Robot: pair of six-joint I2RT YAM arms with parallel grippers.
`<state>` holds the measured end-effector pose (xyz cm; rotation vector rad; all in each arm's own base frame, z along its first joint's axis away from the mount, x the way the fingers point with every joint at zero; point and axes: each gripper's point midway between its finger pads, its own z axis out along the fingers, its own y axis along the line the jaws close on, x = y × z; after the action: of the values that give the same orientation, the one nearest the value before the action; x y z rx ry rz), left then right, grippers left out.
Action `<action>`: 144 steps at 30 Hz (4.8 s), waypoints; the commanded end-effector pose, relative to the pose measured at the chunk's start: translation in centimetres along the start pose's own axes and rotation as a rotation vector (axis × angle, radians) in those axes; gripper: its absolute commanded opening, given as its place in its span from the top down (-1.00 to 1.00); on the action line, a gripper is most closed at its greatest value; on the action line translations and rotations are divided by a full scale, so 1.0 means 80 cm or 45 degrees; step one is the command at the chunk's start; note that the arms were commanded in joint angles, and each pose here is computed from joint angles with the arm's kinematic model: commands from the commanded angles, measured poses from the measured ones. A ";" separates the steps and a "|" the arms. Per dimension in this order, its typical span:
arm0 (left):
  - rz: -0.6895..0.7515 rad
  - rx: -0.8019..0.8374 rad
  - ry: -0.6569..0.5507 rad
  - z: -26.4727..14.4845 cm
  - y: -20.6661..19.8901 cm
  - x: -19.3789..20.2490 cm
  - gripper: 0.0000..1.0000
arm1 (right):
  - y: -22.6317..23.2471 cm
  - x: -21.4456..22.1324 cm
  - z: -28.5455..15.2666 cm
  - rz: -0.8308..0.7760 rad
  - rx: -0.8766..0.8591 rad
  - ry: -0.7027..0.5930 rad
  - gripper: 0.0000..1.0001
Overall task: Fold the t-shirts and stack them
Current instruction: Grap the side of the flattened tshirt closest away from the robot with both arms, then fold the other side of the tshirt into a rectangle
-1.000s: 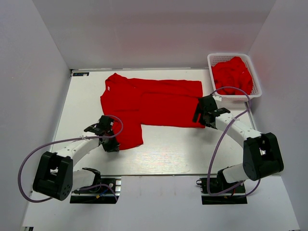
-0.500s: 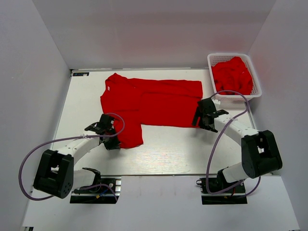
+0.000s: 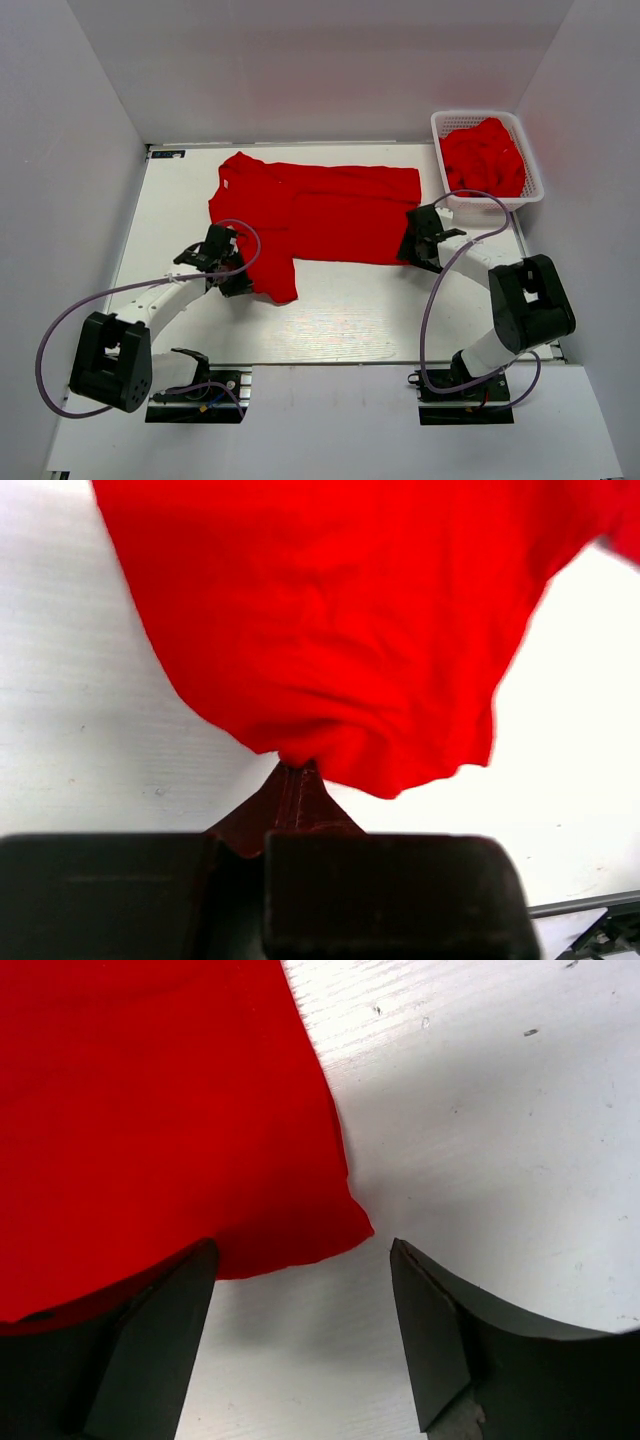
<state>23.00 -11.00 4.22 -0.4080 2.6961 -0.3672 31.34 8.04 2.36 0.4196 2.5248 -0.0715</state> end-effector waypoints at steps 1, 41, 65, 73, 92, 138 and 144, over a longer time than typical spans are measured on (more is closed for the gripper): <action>0.034 0.083 -0.096 -0.017 -0.027 -0.033 1.00 | 0.001 -0.007 0.008 0.045 0.007 -0.049 -0.45; 0.343 -0.007 -0.825 -0.076 -0.119 -0.309 1.00 | 0.041 -0.119 -0.002 -0.140 0.014 -0.169 1.00; 0.547 -0.133 -0.977 -0.023 -0.129 -0.420 1.00 | 0.054 -0.185 0.016 -0.159 0.051 -0.200 1.00; 0.532 -0.112 -1.000 -0.022 -0.121 -0.433 1.00 | 0.052 -0.193 0.022 -0.149 0.056 -0.199 1.00; 0.601 -0.070 -0.948 0.060 -0.101 -0.471 1.00 | 0.064 -0.206 0.059 -0.172 0.039 -0.146 1.00; 0.375 0.234 -0.613 0.100 -0.122 -0.415 -1.00 | 0.170 -0.157 0.014 -0.419 -0.673 0.045 -0.81; 0.320 0.191 -0.551 0.124 -0.099 -0.384 -1.00 | 0.189 -0.146 0.036 -0.453 -0.725 0.046 -0.81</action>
<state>55.77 -9.80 4.04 -0.0633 2.3321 -0.3150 45.70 16.69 6.48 -0.1742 2.5526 0.4207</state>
